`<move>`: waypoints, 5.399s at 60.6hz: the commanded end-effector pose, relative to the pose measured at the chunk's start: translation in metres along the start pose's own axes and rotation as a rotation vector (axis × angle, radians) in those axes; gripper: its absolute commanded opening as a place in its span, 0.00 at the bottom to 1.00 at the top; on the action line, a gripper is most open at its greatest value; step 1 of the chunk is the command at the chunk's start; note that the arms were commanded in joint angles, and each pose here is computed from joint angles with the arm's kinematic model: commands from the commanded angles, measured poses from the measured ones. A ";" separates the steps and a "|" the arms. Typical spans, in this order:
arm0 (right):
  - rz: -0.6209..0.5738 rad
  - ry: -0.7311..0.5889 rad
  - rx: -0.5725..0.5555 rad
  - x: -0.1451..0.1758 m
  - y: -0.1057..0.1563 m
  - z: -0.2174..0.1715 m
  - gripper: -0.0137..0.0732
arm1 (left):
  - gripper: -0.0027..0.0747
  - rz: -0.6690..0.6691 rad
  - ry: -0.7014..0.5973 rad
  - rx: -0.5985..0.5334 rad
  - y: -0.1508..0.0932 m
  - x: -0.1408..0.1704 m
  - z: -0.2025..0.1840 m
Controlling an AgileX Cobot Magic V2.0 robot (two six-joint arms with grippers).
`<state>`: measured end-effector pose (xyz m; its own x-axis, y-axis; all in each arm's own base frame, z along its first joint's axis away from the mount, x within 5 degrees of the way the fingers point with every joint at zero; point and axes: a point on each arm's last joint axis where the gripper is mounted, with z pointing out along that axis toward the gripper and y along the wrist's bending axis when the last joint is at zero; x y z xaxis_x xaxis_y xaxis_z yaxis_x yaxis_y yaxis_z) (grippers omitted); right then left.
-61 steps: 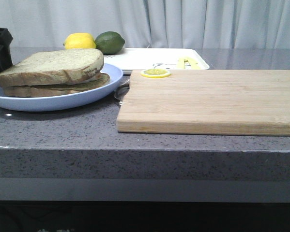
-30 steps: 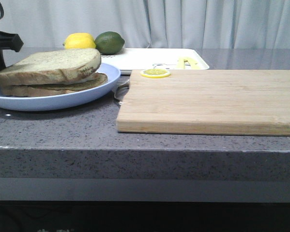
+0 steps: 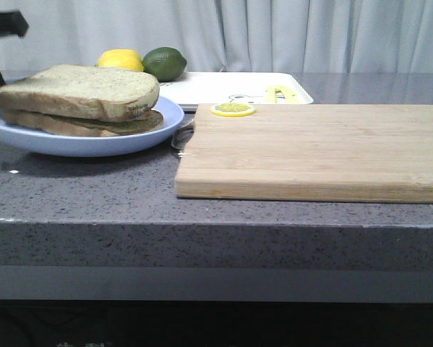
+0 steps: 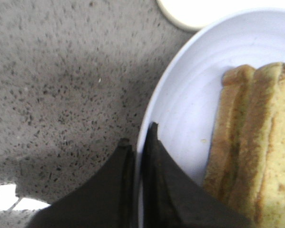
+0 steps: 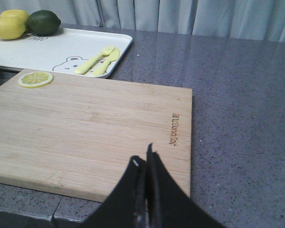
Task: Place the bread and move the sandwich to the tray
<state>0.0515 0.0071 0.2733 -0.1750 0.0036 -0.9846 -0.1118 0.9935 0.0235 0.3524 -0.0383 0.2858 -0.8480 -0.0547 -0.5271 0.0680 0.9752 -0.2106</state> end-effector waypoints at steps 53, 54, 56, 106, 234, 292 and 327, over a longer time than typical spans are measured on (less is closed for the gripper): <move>-0.008 -0.091 0.009 -0.015 0.000 -0.002 0.09 | 0.01 0.043 -0.307 0.478 -0.047 -0.167 0.002; -0.008 -0.091 0.009 -0.015 0.000 -0.002 0.09 | 0.01 0.042 -0.308 0.482 -0.048 -0.168 0.005; -0.008 -0.088 0.009 -0.014 0.000 -0.002 0.09 | 0.01 0.033 -0.308 0.487 -0.047 -0.171 0.012; -0.008 -0.080 0.009 -0.014 0.000 -0.002 0.09 | 0.23 0.023 -0.267 0.486 -0.055 -0.168 0.085; 0.030 0.013 -0.013 -0.005 0.002 -0.002 0.09 | 0.01 0.264 -0.101 -0.240 -0.019 -0.087 -0.099; 0.030 0.013 -0.013 -0.005 0.002 -0.002 0.09 | 0.01 0.108 -0.765 -0.223 0.014 0.154 -0.187; 0.030 0.013 -0.013 -0.005 0.002 -0.002 0.09 | 0.01 0.129 -1.023 -0.201 0.006 0.225 -0.211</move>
<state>0.0492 0.0090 0.2643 -0.2770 0.0198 -0.9607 -0.1243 0.9907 0.0563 0.0518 0.0006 0.3244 -0.0839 0.0051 -0.9965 -0.0412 0.9991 0.0086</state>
